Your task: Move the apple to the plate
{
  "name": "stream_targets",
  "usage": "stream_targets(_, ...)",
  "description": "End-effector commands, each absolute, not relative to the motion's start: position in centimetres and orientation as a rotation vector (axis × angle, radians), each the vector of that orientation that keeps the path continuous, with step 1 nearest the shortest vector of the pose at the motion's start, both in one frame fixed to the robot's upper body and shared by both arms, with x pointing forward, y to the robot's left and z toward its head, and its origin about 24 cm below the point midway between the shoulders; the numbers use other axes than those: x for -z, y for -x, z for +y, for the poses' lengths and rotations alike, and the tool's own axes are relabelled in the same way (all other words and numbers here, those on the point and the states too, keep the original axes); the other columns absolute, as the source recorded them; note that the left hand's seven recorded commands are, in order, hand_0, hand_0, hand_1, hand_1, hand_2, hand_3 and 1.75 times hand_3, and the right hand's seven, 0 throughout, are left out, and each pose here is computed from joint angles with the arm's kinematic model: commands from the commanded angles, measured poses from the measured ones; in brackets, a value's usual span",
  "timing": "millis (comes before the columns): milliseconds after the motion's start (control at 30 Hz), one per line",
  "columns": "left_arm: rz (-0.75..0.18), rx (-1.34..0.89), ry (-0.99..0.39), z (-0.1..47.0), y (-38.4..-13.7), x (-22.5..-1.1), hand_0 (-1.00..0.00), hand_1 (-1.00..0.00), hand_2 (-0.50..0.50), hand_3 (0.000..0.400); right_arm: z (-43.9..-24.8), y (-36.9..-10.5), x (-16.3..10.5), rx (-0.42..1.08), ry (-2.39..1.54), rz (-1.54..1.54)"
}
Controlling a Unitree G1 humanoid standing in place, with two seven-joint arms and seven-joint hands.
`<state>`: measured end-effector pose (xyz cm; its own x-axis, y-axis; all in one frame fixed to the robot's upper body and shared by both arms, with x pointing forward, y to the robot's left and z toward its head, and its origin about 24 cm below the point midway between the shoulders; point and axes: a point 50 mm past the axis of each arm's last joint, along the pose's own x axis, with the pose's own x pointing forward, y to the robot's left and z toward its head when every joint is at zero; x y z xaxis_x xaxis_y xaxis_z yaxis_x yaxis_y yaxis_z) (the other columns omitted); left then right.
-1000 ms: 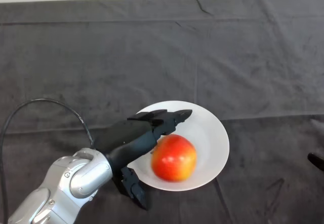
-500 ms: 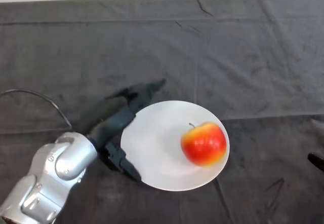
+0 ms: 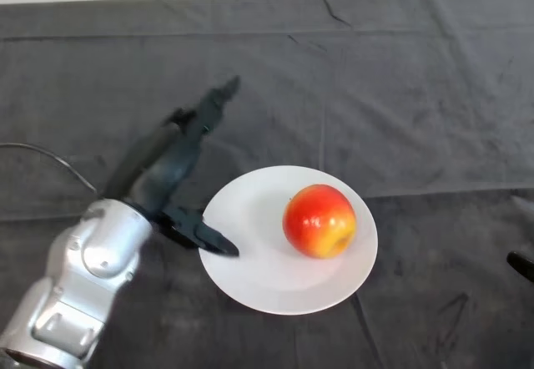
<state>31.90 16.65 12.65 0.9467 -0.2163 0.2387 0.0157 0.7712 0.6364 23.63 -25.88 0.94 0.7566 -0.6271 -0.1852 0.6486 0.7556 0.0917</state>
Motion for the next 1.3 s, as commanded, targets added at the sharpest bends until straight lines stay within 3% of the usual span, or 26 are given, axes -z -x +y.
stream_targets(33, -0.349, 0.042, -0.661, 18.2, -32.8, -14.6, 0.00, 0.00, 0.00, 0.000, -25.6, -22.5, 1.3, 0.721, -0.174, 0.268)
stream_targets(600, -0.409, -0.295, -0.492, 25.4, -32.4, -17.9, 0.00, 0.00, 0.00, 0.000, -25.6, -22.5, 1.3, 0.721, -0.172, 0.268)
stream_targets(1300, -0.462, -0.662, -0.397, 35.0, -29.4, -20.8, 0.00, 0.00, 0.00, 0.000, -25.6, -22.5, 1.3, 0.722, -0.172, 0.269)
